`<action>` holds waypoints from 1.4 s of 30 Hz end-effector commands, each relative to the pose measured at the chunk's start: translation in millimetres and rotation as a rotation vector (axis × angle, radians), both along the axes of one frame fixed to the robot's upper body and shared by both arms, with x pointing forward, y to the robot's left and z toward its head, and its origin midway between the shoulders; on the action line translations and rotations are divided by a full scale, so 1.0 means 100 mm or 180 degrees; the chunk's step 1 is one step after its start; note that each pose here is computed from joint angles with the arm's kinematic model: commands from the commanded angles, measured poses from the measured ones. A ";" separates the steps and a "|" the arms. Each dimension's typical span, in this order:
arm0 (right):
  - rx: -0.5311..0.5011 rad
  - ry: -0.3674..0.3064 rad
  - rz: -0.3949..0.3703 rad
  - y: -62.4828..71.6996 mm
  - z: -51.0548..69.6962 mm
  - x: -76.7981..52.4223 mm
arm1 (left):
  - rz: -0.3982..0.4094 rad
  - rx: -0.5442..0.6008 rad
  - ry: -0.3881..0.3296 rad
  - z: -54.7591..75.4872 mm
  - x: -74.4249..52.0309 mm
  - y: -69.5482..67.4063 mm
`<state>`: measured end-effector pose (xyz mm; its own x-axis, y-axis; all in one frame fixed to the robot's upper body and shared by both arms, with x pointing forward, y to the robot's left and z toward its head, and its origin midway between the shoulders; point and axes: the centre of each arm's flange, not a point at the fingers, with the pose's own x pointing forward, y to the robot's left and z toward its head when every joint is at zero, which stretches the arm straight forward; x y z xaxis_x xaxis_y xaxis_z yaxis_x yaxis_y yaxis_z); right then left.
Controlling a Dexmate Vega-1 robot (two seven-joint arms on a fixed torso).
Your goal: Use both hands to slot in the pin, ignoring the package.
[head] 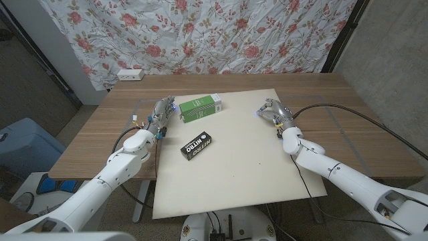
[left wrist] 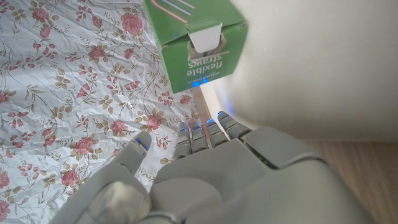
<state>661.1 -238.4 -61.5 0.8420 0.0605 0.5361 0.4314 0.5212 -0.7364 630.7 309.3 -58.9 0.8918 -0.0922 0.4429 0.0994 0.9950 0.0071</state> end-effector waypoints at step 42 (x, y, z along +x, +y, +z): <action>-0.0052 0.0177 -0.0065 -0.09 -0.09 0.00 | 0.0008 -0.0013 0.0024 -0.02 -0.01 -0.01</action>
